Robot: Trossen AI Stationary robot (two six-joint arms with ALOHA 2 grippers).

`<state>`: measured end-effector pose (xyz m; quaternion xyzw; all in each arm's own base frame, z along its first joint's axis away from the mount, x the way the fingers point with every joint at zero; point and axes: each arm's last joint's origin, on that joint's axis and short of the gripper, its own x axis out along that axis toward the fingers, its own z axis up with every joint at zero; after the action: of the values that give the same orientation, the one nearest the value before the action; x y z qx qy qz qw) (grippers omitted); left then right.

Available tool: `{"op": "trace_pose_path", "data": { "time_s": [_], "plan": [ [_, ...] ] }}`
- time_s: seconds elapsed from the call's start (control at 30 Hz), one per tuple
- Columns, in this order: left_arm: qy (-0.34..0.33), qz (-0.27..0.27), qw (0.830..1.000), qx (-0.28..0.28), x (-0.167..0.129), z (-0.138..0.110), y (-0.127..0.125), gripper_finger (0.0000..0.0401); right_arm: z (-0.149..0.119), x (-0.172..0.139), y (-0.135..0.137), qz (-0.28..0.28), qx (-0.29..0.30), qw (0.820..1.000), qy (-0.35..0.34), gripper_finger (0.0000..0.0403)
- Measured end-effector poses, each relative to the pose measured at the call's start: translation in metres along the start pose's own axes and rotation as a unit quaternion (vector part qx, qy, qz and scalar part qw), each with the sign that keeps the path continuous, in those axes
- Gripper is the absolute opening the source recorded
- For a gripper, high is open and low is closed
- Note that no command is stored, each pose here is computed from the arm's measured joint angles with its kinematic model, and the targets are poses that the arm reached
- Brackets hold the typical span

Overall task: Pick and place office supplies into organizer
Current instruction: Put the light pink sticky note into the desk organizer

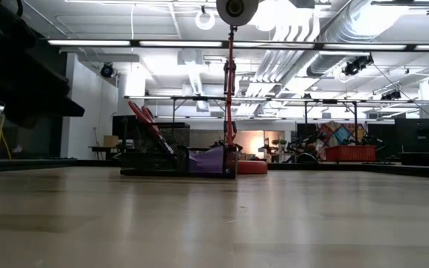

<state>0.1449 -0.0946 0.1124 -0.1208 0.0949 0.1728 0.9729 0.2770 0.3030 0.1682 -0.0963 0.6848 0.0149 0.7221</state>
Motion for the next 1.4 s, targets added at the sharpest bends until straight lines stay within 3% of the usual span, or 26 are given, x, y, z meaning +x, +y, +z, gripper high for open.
{"op": "trace_pose_path", "data": {
  "time_s": [0.73,0.9,1.1,1.27,1.4],
  "plan": [
    [0.013,-0.018,1.0,-0.013,0.0,-0.001,-0.001,0.0312,0.003,0.025,0.004,-0.015,0.001,0.999,0.031,0.017],
    [0.013,-0.017,1.0,-0.012,0.0,-0.001,-0.001,0.0312,0.003,0.042,-0.004,0.018,0.029,0.998,0.043,0.0122],
    [0.014,-0.017,1.0,-0.009,0.0,-0.001,-0.001,0.0312,-0.001,0.051,-0.009,0.044,0.071,0.995,0.05,0.002],
    [0.014,-0.016,1.0,-0.008,0.0,-0.001,-0.001,0.0312,0.005,0.043,-0.006,0.023,0.067,0.997,0.038,0.0006],
    [0.013,-0.015,1.0,-0.009,0.0,-0.001,0.0,0.0312,0.019,0.027,-0.005,-0.026,0.052,0.998,-0.015,0.0003]
  ]
}}
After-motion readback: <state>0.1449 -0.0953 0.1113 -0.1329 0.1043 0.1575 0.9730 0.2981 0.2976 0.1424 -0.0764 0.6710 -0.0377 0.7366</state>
